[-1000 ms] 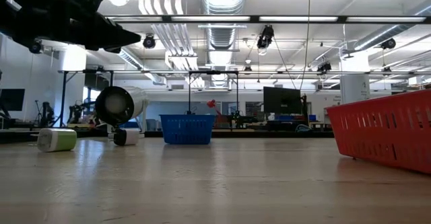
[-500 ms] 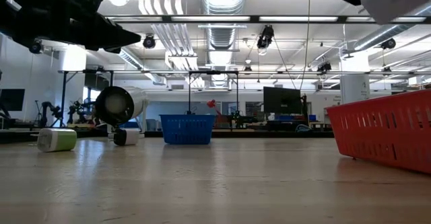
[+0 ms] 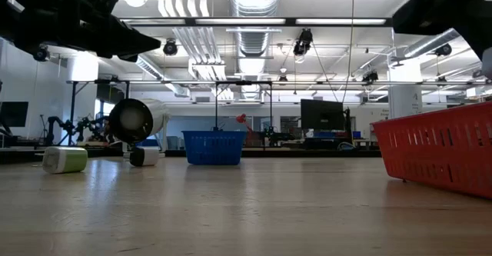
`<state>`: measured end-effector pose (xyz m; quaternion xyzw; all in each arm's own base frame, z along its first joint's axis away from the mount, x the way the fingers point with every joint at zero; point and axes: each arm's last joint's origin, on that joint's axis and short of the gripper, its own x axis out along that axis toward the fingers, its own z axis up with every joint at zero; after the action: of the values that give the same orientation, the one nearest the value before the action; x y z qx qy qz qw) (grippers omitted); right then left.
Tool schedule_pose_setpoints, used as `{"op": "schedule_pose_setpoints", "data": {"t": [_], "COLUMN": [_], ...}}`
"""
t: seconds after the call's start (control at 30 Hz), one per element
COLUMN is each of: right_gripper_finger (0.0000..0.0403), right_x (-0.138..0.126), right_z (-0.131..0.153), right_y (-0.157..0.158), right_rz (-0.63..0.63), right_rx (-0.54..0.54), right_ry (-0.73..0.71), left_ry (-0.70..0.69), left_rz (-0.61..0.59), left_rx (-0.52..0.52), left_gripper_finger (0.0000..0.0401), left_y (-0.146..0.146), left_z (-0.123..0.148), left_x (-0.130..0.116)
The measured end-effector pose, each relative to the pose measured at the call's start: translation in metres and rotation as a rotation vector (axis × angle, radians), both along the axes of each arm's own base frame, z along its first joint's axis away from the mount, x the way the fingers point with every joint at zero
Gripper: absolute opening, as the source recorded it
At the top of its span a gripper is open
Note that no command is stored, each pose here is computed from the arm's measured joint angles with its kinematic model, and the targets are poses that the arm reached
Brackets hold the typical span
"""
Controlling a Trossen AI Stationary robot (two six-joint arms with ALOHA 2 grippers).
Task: Pick & Place Office items
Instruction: Put the white charger adapter into the red bin
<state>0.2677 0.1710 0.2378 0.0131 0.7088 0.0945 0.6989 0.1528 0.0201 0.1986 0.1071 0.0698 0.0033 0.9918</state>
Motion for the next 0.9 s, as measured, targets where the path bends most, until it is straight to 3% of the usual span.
{"op": "schedule_pose_setpoints", "data": {"t": [0.4,0.9], "right_gripper_finger": [0.0201,0.0247], "right_x": [0.007,0.007], "right_z": [-0.03,-0.03], "right_y": [0.005,0.006], "right_rz": [0.001,0.035], "right_rx": [-0.066,-0.048], "right_ry": [0.108,0.106], "left_ry": [0.006,0.006], "left_rz": [0.0,0.001], "left_rx": [-0.001,-0.008], "left_gripper_finger": [0.0012,0.0012], "left_y": [0.0,0.0], "left_z": [-0.001,-0.001], "left_x": [0.0,0.0]}}
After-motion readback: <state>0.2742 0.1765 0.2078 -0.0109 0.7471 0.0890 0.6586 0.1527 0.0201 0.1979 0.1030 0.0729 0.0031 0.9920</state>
